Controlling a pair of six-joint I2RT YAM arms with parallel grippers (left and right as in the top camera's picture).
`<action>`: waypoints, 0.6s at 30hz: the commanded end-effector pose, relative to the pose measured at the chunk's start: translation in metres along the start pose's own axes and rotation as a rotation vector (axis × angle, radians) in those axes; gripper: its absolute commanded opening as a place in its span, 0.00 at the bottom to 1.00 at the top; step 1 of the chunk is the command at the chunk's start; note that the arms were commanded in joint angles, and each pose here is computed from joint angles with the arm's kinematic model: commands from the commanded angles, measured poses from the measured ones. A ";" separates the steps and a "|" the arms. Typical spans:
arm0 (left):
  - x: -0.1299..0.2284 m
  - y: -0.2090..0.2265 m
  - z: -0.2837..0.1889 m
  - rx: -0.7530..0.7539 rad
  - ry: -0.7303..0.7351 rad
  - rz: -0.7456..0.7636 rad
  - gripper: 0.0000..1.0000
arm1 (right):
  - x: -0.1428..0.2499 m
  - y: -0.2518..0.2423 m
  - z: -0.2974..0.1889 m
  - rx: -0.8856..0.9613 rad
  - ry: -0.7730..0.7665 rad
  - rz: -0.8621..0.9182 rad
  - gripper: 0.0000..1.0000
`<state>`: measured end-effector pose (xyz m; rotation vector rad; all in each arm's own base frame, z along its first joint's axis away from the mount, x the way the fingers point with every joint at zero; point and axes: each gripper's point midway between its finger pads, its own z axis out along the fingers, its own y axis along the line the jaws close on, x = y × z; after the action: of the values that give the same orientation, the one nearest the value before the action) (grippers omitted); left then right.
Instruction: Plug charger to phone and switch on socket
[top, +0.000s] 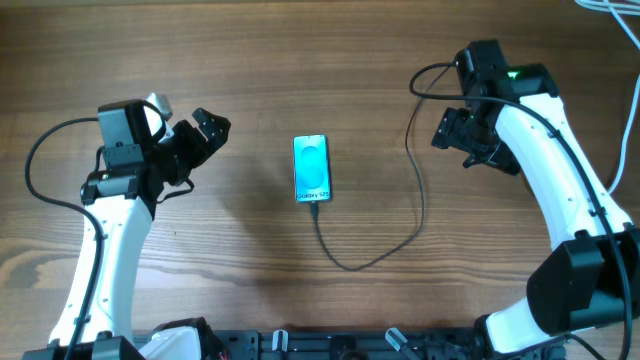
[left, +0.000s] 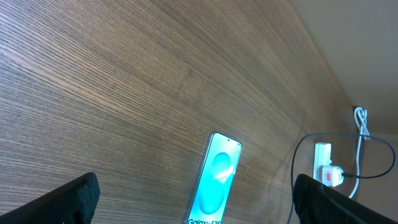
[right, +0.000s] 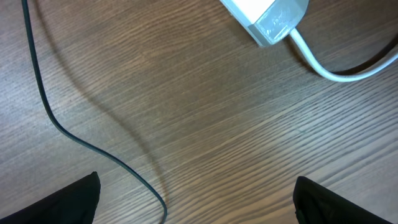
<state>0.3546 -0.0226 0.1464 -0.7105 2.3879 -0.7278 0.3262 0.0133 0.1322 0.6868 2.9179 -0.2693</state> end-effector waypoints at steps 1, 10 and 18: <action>-0.003 0.003 0.000 -0.011 -0.008 0.017 1.00 | -0.014 -0.020 0.005 0.028 -0.022 0.083 1.00; -0.003 0.003 0.000 -0.011 -0.008 0.017 1.00 | -0.084 -0.067 0.016 -0.024 -0.176 0.225 1.00; -0.003 0.003 0.000 -0.011 -0.008 0.017 1.00 | -0.127 -0.102 0.067 0.003 -0.210 0.360 1.00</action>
<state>0.3546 -0.0227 0.1462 -0.7103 2.3885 -0.7280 0.3938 -0.1301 0.1205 1.0763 2.5368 -0.2351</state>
